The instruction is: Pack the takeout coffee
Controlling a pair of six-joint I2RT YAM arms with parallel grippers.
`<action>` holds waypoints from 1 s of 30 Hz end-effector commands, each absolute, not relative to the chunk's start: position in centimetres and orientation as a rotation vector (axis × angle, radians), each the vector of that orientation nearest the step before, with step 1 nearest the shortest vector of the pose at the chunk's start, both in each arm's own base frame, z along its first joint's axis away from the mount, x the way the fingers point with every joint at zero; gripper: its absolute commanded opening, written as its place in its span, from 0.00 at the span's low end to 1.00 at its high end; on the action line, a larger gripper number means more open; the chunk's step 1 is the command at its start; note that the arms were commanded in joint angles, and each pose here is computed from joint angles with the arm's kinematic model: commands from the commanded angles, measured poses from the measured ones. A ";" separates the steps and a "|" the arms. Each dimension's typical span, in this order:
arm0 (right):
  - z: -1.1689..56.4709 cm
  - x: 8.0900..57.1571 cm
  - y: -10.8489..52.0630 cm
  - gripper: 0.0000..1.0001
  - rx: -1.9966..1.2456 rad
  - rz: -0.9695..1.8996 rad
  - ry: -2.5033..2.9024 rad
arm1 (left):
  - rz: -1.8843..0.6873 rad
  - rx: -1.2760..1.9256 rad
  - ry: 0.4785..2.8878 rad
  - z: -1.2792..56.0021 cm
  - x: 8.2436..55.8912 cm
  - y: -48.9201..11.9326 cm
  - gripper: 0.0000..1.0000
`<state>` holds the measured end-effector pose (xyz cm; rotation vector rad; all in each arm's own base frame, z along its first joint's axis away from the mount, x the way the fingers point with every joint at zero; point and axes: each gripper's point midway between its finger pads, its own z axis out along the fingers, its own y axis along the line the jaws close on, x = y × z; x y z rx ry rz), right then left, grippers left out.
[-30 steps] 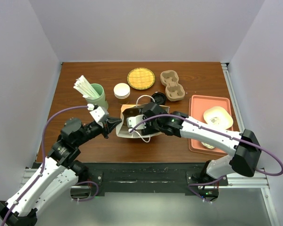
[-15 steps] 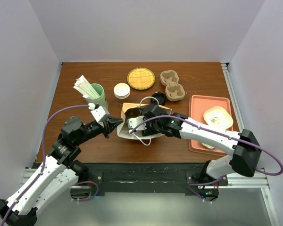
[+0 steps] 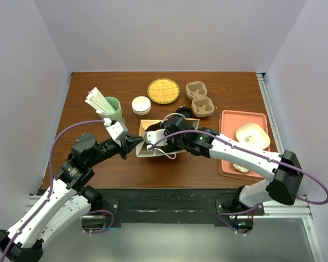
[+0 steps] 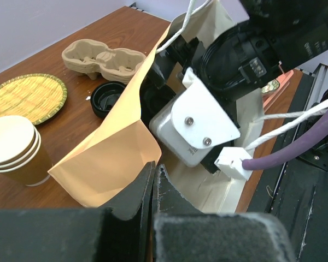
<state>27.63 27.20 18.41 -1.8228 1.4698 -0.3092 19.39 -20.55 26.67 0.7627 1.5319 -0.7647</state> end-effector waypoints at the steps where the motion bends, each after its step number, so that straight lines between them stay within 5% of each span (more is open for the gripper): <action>1: 22.5 28.1 28.1 0.34 -1.725 -0.278 1.436 | -0.749 0.777 1.445 29.4 19.4 -20.6 0.00; 13: 19.7 25.2 30.1 0.35 -1.838 -0.093 1.452 | -0.781 0.768 1.447 29.6 19.2 -20.9 0.00; 30: 17.3 26.8 30.3 0.34 -1.755 -0.228 1.398 | -0.862 0.750 1.473 29.8 18.8 -21.7 0.00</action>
